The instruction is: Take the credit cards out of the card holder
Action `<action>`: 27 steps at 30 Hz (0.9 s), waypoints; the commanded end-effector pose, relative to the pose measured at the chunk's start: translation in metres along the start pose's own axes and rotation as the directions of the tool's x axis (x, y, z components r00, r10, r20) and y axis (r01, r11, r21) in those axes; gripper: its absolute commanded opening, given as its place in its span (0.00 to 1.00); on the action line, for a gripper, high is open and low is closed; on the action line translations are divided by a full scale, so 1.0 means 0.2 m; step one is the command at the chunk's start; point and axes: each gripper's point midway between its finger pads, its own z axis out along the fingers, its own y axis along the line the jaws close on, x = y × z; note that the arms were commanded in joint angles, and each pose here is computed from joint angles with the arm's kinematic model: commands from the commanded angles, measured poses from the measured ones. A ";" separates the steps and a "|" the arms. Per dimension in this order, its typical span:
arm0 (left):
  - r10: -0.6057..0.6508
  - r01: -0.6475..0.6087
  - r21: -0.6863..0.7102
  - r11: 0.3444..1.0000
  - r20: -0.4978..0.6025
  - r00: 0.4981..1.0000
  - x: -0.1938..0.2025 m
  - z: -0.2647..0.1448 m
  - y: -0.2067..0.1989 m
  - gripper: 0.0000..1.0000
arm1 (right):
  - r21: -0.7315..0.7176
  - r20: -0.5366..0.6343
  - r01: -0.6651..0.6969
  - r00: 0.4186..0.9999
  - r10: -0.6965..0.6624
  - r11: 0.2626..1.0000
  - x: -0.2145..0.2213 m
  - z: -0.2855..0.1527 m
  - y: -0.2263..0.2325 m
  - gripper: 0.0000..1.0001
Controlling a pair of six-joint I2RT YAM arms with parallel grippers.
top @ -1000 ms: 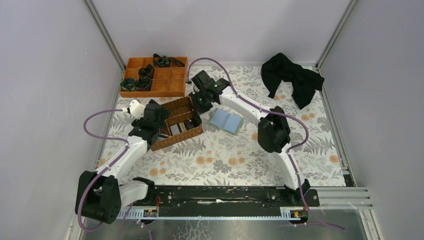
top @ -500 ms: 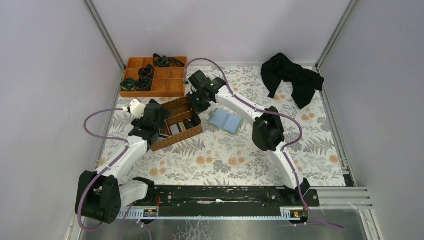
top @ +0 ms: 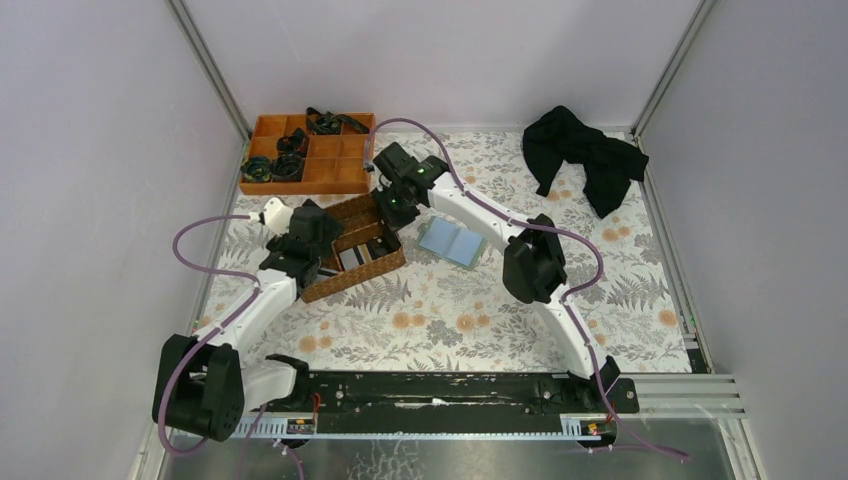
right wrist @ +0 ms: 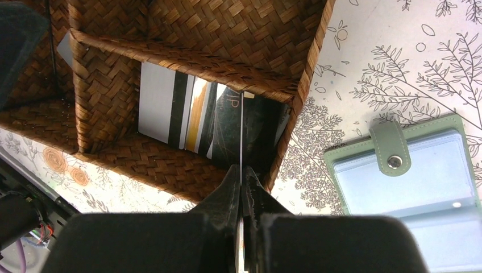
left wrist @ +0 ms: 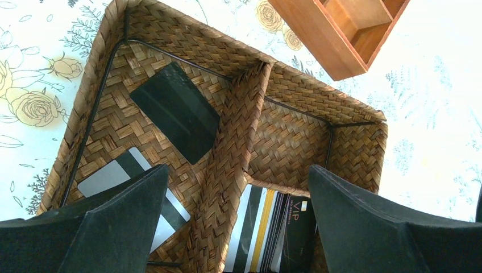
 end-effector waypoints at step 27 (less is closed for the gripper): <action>0.035 -0.035 0.042 0.998 0.014 0.999 -0.02 0.01 -0.05 1.00 | 0.009 -0.045 0.002 0.999 -0.001 1.000 0.03 0.02 0.02 0.42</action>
